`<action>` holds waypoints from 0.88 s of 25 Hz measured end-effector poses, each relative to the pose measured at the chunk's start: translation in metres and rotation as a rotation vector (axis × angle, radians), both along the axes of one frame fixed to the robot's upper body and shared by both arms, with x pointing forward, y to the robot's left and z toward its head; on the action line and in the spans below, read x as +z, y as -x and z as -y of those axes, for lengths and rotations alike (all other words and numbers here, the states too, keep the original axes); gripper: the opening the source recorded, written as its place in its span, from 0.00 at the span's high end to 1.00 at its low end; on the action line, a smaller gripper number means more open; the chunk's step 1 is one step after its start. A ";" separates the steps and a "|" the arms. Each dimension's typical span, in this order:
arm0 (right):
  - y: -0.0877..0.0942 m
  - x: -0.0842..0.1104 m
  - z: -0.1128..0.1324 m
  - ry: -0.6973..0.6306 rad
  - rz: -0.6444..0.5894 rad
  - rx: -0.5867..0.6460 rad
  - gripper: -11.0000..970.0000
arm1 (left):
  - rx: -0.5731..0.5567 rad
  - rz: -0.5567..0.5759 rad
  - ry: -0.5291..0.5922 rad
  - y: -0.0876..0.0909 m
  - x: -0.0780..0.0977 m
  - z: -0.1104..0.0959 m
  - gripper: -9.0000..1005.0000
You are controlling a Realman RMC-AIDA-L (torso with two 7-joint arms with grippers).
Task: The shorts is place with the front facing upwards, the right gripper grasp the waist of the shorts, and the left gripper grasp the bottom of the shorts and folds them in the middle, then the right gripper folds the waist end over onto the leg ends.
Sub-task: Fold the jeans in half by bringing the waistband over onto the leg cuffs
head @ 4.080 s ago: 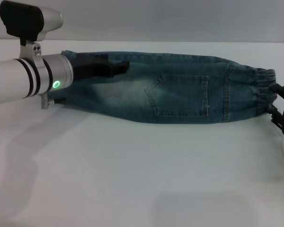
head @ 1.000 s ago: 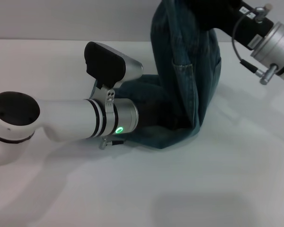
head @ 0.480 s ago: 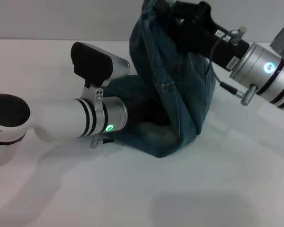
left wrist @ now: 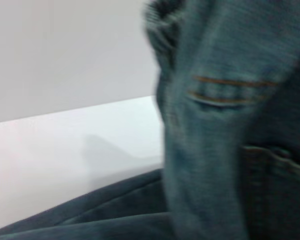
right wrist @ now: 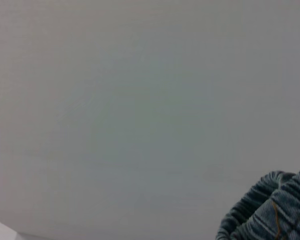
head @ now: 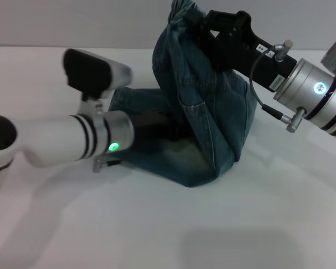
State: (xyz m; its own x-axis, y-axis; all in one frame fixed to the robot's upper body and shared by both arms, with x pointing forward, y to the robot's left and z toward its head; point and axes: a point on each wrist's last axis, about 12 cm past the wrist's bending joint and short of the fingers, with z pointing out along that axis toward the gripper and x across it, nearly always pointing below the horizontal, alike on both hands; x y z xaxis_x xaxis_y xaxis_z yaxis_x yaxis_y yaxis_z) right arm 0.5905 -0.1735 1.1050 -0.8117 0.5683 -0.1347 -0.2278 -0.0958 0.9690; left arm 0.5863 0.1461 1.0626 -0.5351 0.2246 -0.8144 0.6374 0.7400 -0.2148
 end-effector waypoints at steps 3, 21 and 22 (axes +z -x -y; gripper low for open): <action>0.001 -0.001 0.001 0.000 -0.003 -0.004 0.94 | 0.036 0.003 0.006 -0.002 0.001 -0.014 0.28; 0.006 -0.006 0.001 0.008 -0.024 0.010 0.93 | 0.527 0.111 -0.035 -0.004 0.008 -0.155 0.28; 0.006 -0.007 -0.001 0.012 -0.026 0.016 0.93 | 0.557 0.120 -0.036 -0.003 0.009 -0.162 0.28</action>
